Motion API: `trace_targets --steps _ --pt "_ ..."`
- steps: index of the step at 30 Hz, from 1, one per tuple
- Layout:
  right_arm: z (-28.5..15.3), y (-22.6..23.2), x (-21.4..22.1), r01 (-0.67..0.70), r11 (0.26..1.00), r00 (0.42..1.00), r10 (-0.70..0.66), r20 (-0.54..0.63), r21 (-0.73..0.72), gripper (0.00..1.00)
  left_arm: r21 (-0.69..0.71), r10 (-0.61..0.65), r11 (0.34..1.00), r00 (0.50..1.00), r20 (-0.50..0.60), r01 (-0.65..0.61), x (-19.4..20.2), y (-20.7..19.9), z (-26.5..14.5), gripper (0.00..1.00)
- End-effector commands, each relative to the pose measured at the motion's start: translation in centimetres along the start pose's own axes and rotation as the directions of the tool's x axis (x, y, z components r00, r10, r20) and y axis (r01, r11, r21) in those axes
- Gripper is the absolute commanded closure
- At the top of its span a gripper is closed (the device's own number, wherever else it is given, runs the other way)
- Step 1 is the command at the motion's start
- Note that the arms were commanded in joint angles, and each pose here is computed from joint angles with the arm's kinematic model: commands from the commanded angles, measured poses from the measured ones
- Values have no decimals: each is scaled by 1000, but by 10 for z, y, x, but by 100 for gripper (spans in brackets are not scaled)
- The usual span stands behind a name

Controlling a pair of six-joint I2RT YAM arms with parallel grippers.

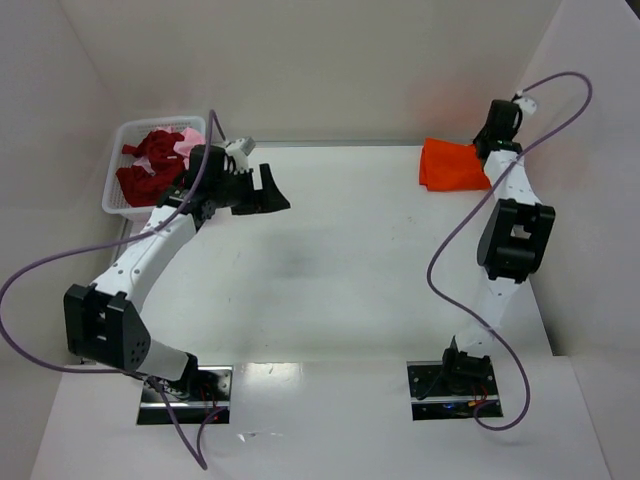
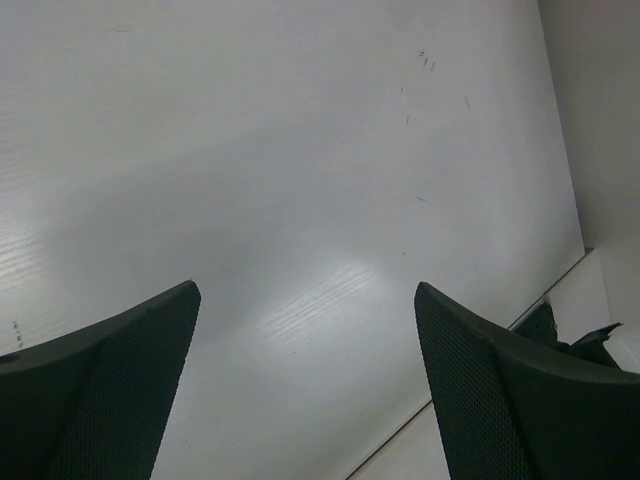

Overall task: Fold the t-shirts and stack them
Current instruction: Put the neatly folded tshirt into the corner of the board with the right arm

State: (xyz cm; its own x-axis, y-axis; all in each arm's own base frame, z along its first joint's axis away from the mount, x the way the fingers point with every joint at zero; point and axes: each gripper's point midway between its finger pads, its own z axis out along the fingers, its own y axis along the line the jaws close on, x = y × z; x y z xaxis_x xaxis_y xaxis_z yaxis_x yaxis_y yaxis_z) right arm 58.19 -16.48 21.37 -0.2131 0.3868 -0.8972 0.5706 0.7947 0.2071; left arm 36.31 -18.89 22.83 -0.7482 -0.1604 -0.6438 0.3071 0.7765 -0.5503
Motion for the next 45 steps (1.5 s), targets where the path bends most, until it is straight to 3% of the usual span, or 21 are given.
trace_targets --steps 1,6,12,15,16,22,31,34,41,45 --pt "35 -33 51 7 989 996 6 -89 147 85 -32 46 999 998 49 -44 -2 -3 -21 4" --pt "64 -48 91 41 973 987 -4 -163 225 85 -53 57 997 994 95 -52 -9 -3 -34 3" --pt "67 -63 103 79 952 981 -23 -190 295 80 -69 30 997 996 81 -24 -1 3 -31 3" --pt "56 -61 89 71 954 984 -20 -177 291 77 -69 30 997 996 81 -24 -1 3 -31 3" --pt "50 -54 64 43 962 993 -12 -114 271 75 -69 30 997 996 81 -24 -1 3 -31 3" --pt "38 -60 44 59 961 996 -40 -76 271 69 -58 21 998 997 72 -17 3 6 -29 3" --pt "63 -83 129 123 937 972 -48 -229 326 67 -64 36 997 997 64 -32 5 7 -29 3" --pt "69 -85 133 122 932 972 -43 -231 340 69 -66 32 997 998 56 -28 7 8 -30 2" --pt "50 -66 63 81 947 990 -41 -134 312 65 -66 32 997 998 56 -28 5 8 -28 2" --pt "32 -27 3 26 990 999 -23 -24 137 53 -54 27 998 998 62 -24 1 5 -27 2"
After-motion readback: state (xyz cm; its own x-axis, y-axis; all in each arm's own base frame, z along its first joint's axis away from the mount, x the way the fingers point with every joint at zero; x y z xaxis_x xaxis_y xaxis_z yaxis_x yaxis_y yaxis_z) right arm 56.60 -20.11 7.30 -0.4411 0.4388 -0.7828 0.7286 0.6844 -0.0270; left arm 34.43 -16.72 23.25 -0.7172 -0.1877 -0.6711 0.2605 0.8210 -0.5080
